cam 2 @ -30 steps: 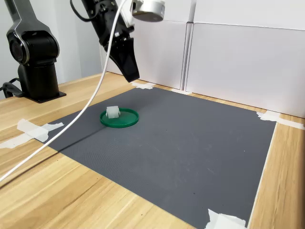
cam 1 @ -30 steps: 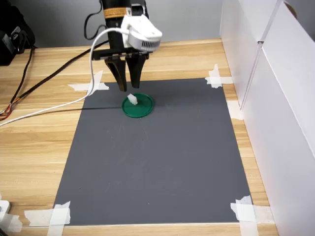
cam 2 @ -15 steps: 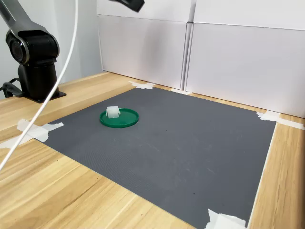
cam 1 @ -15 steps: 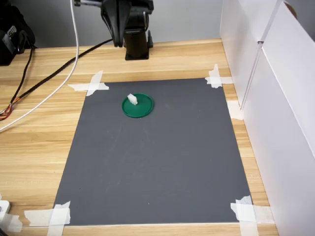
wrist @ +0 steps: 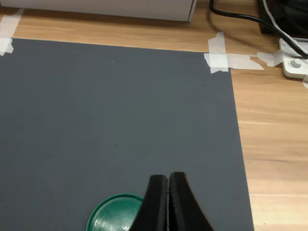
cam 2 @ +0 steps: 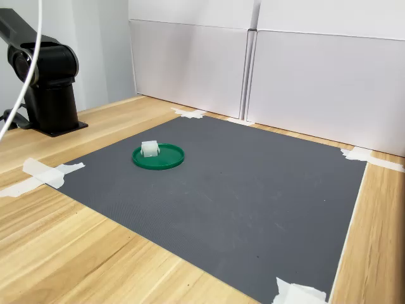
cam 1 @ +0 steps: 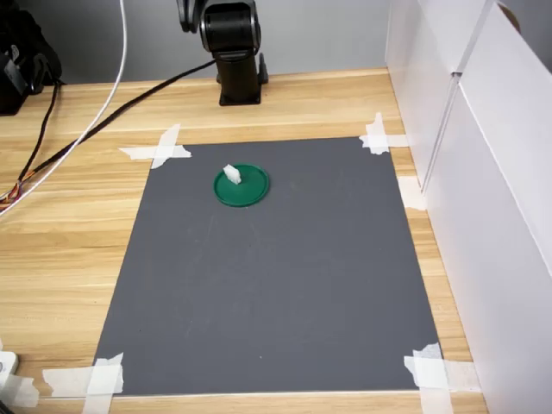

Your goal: Grasp a white terminal and put it in the green lid.

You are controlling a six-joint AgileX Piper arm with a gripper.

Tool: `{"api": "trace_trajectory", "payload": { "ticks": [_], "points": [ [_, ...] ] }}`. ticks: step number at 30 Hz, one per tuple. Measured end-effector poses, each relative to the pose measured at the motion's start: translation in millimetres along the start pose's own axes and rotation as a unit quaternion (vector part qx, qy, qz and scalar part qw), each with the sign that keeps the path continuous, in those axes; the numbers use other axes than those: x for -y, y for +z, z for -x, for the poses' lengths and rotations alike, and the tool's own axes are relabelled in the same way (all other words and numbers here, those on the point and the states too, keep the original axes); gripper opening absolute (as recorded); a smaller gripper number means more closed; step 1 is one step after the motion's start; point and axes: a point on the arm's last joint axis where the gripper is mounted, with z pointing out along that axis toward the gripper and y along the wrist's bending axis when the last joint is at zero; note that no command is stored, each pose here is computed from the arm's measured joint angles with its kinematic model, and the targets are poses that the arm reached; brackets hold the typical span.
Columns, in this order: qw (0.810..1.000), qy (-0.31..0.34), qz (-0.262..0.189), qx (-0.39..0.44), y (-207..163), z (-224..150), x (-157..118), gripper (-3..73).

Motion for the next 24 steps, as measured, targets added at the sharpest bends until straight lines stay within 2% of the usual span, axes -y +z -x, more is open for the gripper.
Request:
{"api": "trace_trajectory", "payload": {
  "ticks": [8, 16, 24],
  "points": [
    [0.998, 0.048, -0.016, -0.026, 4, -53, -3, -2.0],
    [0.994, 0.102, -0.025, 0.027, 6, -77, -5, -2.0],
    [0.995, 0.094, -0.029, 0.02, 11, -107, -8, -2.0]
  ]
}}
